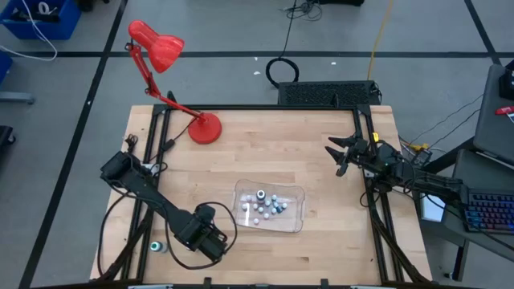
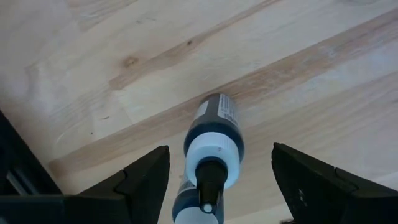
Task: Pick & Place food coloring
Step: Put the large black food coloring bottle into the transparent bin
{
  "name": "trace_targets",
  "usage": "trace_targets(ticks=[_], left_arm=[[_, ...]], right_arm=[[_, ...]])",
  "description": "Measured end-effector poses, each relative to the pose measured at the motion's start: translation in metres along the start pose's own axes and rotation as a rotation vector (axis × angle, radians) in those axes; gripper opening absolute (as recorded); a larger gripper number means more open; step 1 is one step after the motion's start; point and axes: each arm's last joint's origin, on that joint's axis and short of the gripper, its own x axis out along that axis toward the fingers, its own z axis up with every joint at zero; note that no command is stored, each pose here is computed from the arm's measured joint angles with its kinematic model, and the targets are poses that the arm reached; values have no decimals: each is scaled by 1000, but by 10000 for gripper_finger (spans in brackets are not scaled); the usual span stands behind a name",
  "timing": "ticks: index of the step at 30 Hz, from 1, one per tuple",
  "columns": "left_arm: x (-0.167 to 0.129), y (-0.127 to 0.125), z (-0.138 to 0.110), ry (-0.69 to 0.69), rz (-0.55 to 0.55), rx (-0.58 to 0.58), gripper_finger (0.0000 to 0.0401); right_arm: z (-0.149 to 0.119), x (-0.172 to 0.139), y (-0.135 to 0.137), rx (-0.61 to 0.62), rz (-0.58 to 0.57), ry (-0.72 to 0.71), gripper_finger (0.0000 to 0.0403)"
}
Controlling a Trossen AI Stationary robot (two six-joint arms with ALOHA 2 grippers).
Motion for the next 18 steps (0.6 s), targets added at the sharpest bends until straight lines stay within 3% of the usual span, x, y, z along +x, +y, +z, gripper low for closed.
trace_targets(ticks=[18], left_arm=[[0,0,-1,1,0,19,278]], right_arm=[[0,0,0,0,0,0,167]])
